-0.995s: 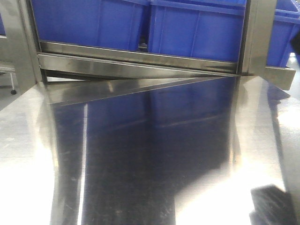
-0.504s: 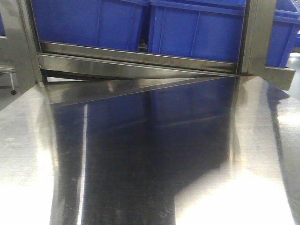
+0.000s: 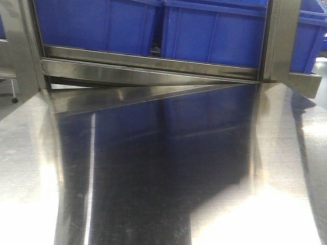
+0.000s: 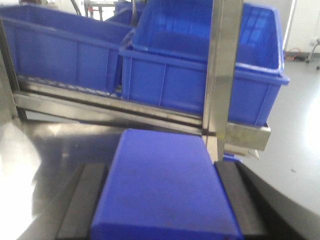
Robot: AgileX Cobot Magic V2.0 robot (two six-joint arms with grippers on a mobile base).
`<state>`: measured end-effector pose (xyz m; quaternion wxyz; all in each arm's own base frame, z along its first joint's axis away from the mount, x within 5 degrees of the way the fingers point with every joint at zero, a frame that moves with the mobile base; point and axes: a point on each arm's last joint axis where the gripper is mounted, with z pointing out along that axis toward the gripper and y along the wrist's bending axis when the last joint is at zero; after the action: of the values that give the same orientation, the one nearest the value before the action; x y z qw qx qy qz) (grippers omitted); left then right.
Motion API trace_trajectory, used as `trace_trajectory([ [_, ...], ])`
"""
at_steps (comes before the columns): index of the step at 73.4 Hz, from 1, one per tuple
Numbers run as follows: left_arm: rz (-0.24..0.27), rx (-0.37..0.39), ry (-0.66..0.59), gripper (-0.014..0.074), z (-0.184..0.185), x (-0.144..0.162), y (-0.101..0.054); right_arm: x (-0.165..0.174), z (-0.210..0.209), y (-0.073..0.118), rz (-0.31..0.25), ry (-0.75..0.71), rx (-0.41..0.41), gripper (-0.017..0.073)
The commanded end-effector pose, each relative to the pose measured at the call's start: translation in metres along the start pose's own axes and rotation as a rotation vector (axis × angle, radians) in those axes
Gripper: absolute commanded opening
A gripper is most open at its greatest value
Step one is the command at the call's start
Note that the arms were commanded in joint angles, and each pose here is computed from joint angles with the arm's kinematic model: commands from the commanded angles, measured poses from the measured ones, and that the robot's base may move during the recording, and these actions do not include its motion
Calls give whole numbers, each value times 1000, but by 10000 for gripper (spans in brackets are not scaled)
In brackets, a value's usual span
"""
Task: Pick and sort blue part to right shelf
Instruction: 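Lift both held blue parts up off the table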
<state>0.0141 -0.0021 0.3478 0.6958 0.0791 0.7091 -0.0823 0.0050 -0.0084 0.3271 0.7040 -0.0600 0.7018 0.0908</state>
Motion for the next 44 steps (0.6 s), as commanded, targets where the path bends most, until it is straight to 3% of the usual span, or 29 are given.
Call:
trace_trajectory([
  [1,2,5,-91,251,-1,-14,0,-20,-4,1,-26,-126,-8,236],
  [44,2,5,-91,251,-1,-14,0,-19,-3,1,-26,-118,-7,236],
])
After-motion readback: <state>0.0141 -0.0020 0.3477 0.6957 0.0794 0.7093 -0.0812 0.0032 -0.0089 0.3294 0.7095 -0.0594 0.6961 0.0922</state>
